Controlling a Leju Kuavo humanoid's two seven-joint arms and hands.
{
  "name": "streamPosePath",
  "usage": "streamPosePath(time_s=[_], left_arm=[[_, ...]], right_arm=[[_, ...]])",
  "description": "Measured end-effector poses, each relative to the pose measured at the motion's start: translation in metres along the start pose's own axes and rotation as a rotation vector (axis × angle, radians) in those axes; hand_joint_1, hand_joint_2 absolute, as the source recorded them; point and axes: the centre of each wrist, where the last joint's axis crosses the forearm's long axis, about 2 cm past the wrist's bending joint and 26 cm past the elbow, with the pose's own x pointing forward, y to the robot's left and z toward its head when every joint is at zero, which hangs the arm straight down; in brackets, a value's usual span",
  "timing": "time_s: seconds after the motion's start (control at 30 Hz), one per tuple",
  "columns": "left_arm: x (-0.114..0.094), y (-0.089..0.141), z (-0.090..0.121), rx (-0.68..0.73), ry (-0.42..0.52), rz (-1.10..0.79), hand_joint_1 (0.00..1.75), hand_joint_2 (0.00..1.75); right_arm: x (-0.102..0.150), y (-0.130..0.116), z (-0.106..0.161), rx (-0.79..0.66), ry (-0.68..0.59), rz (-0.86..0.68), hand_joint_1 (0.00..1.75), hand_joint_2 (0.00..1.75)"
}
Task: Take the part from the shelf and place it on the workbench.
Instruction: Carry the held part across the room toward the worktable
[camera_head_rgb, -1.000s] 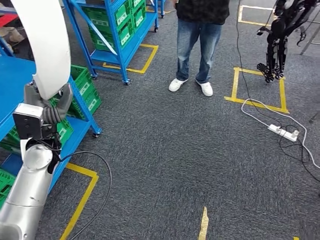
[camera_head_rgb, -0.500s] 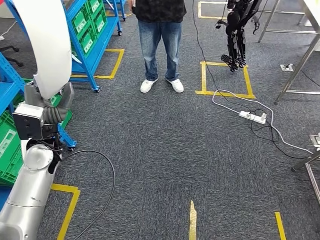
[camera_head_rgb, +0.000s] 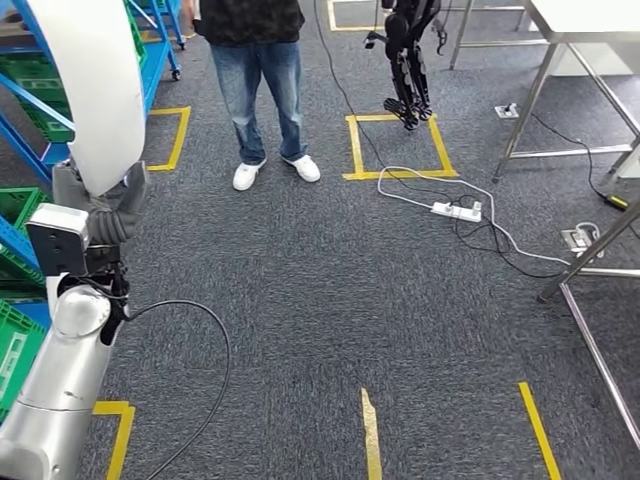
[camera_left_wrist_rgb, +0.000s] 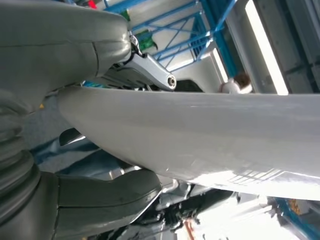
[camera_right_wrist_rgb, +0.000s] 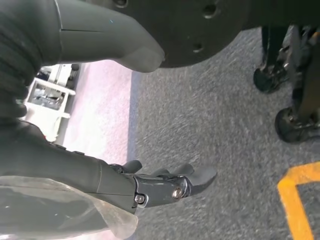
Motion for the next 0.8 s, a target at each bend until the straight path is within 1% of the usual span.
streamPosePath(time_s=[0.2,0.37,0.8], left_arm=[[-0.0007,0.0007,0.0015,-0.001,0.003,-0.003,1.75,1.75],[-0.0029,0.0025,0.0066,-0.004,0.016,-0.009,1.75,1.75],[-0.0019,0.0019,0.0033,-0.006,0.008,-0.006,1.75,1.75]], right_arm=[[-0.0028,0.0009,-0.0008,-0.002,-0.004,0.005,0.0,1.75],[-0.0032,0.0009,-0.001,-0.002,-0.009,0.005,0.0,1.75],[-0.0039,0.0035,-0.0013,0.005,-0.01,0.01,0.0,1.75]])
